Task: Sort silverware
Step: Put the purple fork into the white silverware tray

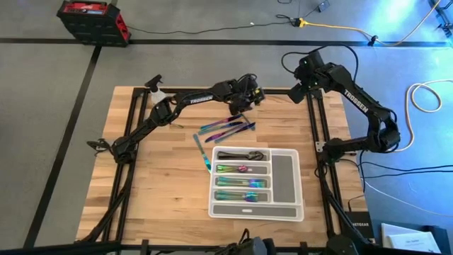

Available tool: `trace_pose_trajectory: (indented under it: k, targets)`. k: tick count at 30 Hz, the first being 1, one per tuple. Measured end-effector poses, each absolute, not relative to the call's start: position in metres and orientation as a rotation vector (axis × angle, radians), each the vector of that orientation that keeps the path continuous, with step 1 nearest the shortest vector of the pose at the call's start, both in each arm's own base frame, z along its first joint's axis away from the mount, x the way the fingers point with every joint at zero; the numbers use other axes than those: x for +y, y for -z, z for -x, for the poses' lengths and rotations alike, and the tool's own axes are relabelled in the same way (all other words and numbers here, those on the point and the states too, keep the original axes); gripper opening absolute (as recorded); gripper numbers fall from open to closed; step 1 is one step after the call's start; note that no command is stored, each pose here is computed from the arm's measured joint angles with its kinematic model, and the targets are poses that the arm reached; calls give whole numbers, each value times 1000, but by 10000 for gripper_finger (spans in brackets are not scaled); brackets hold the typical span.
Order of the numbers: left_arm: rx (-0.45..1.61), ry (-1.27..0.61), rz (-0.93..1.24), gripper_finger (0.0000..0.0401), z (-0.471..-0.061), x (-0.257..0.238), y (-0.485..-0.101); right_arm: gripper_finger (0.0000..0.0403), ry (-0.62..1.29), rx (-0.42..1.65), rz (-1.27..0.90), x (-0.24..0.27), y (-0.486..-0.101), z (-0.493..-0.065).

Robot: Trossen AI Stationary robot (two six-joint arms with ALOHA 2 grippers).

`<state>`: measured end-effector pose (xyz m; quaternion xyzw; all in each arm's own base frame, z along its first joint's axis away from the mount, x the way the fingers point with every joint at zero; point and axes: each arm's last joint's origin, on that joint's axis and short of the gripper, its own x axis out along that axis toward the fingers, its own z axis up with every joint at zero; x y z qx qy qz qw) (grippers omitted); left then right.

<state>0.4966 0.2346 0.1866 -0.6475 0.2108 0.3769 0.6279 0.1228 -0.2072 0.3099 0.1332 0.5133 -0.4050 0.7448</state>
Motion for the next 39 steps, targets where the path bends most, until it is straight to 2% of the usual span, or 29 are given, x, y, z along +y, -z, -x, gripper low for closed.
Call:
trace_pose_trajectory:
  k: [6,16,26,36,39]
  targets:
    - [671,-928,1471,198,-481,234,-178,143,890,1111,-285,-208,-311,-123]
    - [722,-977,1466,198,-475,235,-175,143,883,1107,-287,-208,-311,-124]
    - [678,-1023,1406,198,-472,243,-176,143,883,1106,-287,-208,-311,-124]
    - [743,-951,1376,198,-467,250,-176,143,870,1094,-292,-208,-311,-124]
    - [787,-864,1321,198,-466,252,-176,143,866,1089,-293,-208,-311,-125]
